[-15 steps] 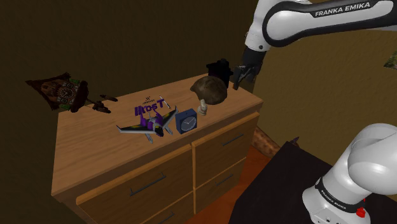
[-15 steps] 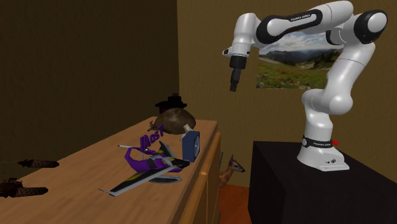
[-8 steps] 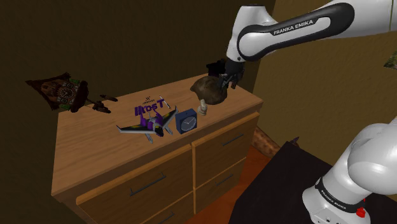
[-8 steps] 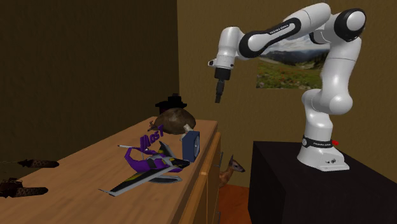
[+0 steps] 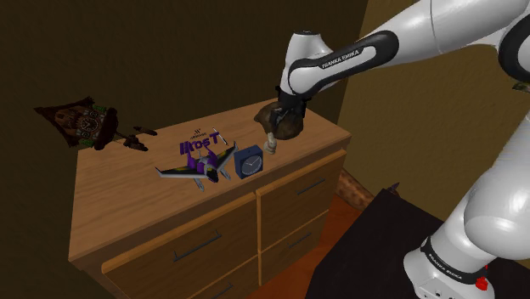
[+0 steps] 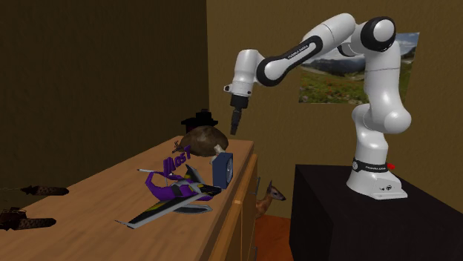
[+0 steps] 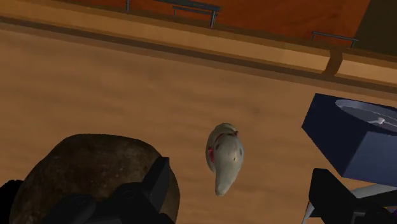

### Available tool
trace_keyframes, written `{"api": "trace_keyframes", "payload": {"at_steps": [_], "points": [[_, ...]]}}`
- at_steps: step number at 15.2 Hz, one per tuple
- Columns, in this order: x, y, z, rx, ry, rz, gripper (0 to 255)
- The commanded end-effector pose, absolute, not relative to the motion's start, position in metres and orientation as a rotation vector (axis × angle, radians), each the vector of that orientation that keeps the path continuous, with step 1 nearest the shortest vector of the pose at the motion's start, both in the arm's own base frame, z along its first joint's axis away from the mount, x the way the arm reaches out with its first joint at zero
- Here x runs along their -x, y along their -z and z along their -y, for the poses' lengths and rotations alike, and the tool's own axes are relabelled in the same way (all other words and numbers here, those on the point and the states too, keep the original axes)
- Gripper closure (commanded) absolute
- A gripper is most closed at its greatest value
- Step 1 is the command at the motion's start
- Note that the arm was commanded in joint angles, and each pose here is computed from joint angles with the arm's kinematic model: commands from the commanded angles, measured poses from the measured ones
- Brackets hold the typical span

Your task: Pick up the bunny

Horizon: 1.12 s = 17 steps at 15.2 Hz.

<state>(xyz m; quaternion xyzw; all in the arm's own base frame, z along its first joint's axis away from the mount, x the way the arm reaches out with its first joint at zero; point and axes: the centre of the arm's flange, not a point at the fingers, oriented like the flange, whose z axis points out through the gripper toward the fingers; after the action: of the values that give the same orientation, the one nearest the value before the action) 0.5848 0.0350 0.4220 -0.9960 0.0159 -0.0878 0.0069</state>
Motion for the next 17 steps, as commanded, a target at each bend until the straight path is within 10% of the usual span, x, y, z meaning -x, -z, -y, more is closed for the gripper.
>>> {"api": "trace_keyframes", "payload": {"at_steps": [1, 15, 16, 17], "points": [[-0.606, -0.406, -0.035, 3.117, 0.281, -0.045, 0], [-0.652, -0.333, -0.037, 3.122, 0.293, -0.035, 0], [-0.653, -0.332, -0.037, 3.122, 0.293, -0.035, 255], [-0.653, -0.333, -0.037, 3.122, 0.293, -0.035, 255]]}}
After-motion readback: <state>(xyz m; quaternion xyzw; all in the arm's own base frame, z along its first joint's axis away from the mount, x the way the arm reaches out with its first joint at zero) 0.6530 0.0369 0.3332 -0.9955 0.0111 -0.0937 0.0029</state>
